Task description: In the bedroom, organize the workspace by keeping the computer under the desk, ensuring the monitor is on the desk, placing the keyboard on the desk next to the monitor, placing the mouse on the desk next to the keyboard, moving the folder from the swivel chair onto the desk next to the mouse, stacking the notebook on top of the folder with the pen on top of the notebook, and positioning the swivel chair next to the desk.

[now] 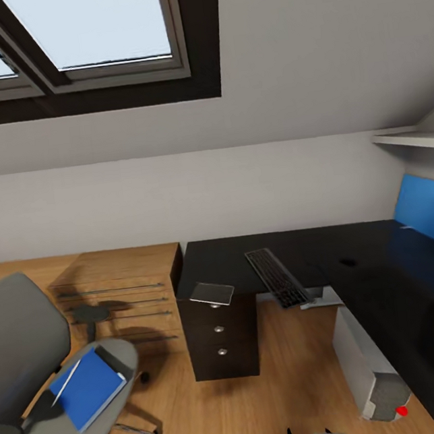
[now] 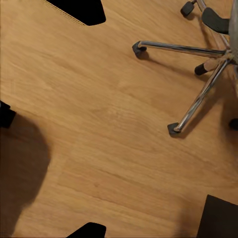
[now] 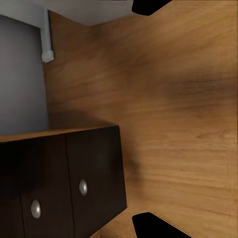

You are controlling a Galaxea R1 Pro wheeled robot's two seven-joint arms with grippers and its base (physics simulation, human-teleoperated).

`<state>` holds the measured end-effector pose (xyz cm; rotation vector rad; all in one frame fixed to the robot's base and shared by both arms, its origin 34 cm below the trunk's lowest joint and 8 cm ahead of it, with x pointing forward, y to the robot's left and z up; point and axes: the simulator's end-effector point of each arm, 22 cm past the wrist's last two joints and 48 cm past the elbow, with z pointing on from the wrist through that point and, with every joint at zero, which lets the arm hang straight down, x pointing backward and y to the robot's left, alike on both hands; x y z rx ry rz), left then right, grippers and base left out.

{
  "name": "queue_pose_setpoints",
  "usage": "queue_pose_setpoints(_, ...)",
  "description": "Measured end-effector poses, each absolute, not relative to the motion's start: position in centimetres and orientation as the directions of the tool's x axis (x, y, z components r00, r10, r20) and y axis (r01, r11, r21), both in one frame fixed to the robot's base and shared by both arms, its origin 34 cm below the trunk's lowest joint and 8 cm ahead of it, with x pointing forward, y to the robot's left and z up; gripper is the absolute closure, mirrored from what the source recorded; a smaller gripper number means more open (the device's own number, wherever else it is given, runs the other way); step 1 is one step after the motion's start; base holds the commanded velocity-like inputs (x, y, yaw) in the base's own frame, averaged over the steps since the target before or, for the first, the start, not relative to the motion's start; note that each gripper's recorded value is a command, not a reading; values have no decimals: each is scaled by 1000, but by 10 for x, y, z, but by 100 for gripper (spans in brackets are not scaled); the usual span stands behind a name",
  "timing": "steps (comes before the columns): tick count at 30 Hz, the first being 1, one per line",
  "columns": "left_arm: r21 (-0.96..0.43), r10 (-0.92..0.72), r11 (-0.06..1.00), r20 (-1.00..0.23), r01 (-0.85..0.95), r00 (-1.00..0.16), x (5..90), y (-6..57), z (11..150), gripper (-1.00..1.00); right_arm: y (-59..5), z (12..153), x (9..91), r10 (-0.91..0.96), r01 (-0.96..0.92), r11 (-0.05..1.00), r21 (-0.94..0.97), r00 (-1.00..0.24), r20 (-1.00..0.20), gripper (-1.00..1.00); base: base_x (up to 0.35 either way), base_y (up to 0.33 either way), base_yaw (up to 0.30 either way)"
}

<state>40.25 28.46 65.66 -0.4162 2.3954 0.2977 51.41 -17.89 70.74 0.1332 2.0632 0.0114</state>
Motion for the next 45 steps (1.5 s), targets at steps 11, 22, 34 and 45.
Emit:
queue_pose_setpoints(11, 99, -220, 921, -663, -376, -715, 404, 285, 658, -100, -179, 708, 515, 96, 87, 994, 62, -468, -879, -100, 156, 68, -206)
queue_pose_setpoints(22, 19, -252, 921, -730, -388, -635, 445, 274, 689, -100, -180, 706, 516, 97, 89, 994, 63, -467, -879, -100, 5, 1, -39)
queue_pose_setpoints(34, 14, -254, 921, -735, -389, -629, 450, 273, 676, -100, -180, 691, 518, 98, 90, 994, 63, -467, -879, -100, 0, 0, 0)
queue_pose_setpoints(45, 16, -253, 921, -735, -389, -629, 452, 273, 662, -100, -180, 677, 520, 98, 89, 994, 63, -467, -879, -100, 0, 0, 0)
